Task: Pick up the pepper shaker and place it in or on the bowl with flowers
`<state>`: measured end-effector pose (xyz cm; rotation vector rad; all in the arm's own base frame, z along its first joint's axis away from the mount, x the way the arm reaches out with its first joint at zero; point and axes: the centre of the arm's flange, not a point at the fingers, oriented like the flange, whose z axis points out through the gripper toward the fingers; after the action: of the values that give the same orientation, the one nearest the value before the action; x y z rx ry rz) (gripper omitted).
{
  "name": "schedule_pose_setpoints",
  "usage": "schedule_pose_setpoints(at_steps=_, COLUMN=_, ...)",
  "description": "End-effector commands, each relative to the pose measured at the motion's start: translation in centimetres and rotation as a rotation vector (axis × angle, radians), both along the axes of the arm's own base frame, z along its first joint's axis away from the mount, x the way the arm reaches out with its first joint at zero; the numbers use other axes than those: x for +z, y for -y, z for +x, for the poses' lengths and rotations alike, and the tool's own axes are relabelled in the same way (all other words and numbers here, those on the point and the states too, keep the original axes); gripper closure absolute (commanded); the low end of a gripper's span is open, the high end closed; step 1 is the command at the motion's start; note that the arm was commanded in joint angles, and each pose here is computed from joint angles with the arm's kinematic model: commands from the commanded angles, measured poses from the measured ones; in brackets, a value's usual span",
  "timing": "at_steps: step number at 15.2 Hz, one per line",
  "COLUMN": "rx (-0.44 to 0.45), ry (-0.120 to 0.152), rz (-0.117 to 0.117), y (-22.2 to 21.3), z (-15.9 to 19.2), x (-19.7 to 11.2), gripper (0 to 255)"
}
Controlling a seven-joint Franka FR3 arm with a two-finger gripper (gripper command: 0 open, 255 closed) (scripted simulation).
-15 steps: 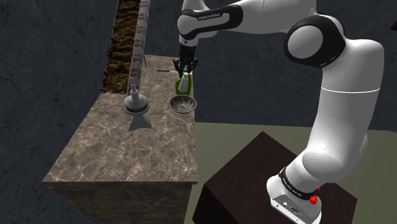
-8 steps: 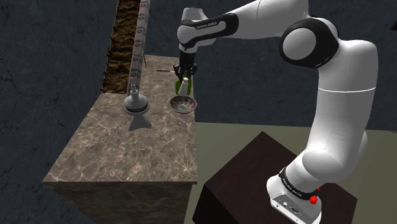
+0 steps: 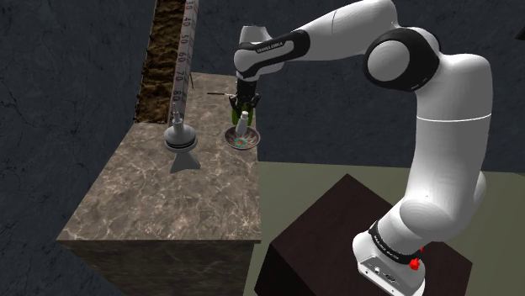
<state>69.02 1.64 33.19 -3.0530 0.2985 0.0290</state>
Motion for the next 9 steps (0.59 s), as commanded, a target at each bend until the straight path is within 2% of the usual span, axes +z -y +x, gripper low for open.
schedule_pose_setpoints(at_steps=1, rx=0.0, ry=0.001, rz=0.0, y=0.0, z=0.1, x=-1.0, gripper=255)
schedule_pose_setpoints(at_steps=4, rx=0.0, ry=0.001, rz=0.0, y=0.0, z=0.1, x=-2.3, gripper=255)
schedule_pose_setpoints(at_steps=9, rx=0.0, ry=0.001, rz=0.0, y=0.0, z=0.1, x=-2.3, gripper=255)
